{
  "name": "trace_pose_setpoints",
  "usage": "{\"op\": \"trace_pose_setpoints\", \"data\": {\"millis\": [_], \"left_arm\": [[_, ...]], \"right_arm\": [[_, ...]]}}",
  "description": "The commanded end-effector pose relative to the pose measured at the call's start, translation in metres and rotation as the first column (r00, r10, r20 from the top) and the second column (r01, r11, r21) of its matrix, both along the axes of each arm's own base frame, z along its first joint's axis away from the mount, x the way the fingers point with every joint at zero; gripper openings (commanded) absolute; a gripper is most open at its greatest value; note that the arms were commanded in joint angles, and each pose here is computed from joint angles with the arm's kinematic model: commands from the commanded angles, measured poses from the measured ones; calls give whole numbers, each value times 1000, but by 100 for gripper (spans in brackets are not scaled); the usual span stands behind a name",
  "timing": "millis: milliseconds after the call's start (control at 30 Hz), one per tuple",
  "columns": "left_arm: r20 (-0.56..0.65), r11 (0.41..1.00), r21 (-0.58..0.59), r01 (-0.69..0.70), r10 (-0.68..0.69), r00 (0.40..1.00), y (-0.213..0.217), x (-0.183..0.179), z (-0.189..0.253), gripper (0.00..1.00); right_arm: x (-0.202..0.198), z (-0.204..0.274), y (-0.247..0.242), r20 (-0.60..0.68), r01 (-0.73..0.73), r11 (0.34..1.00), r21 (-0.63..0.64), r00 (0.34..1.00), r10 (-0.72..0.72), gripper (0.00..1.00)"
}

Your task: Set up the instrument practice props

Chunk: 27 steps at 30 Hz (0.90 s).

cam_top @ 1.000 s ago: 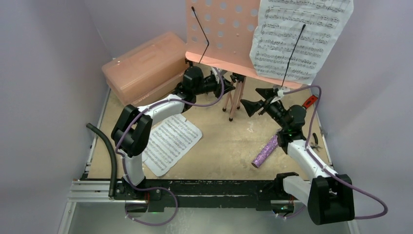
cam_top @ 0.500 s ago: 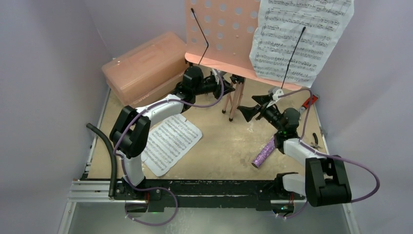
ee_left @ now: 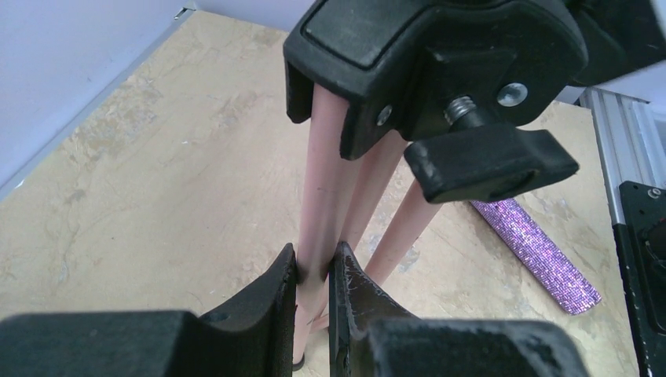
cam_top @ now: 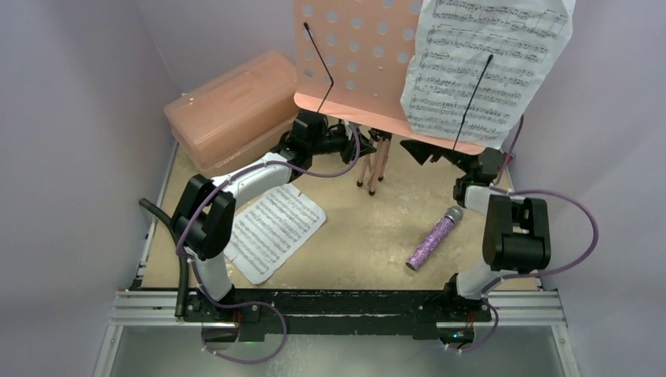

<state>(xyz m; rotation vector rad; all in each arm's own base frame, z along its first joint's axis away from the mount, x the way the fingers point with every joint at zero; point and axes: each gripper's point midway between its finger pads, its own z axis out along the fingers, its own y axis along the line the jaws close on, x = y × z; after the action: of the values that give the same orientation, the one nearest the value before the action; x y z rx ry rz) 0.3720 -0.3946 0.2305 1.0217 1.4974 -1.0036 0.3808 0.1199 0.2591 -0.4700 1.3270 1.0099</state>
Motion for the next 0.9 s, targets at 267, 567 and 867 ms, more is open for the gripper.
{"op": "trace_pose_setpoints", "data": {"millis": [267,567,867], "left_arm": [[-51,997,-37,67,-69,996,0,-25,24,0],[-58,997,-25,75,-77,995,1,-27,20,0],[-69,997,-20,79,-80,994,1,-28,18,0]], "right_arm": [[-54,107,17,423,-222,963,-153,866,267,83],[-79,134,42,518,-262,948,-180,794,318,87],[-84,147,74,555,-347,920,-183,736,388,87]]}}
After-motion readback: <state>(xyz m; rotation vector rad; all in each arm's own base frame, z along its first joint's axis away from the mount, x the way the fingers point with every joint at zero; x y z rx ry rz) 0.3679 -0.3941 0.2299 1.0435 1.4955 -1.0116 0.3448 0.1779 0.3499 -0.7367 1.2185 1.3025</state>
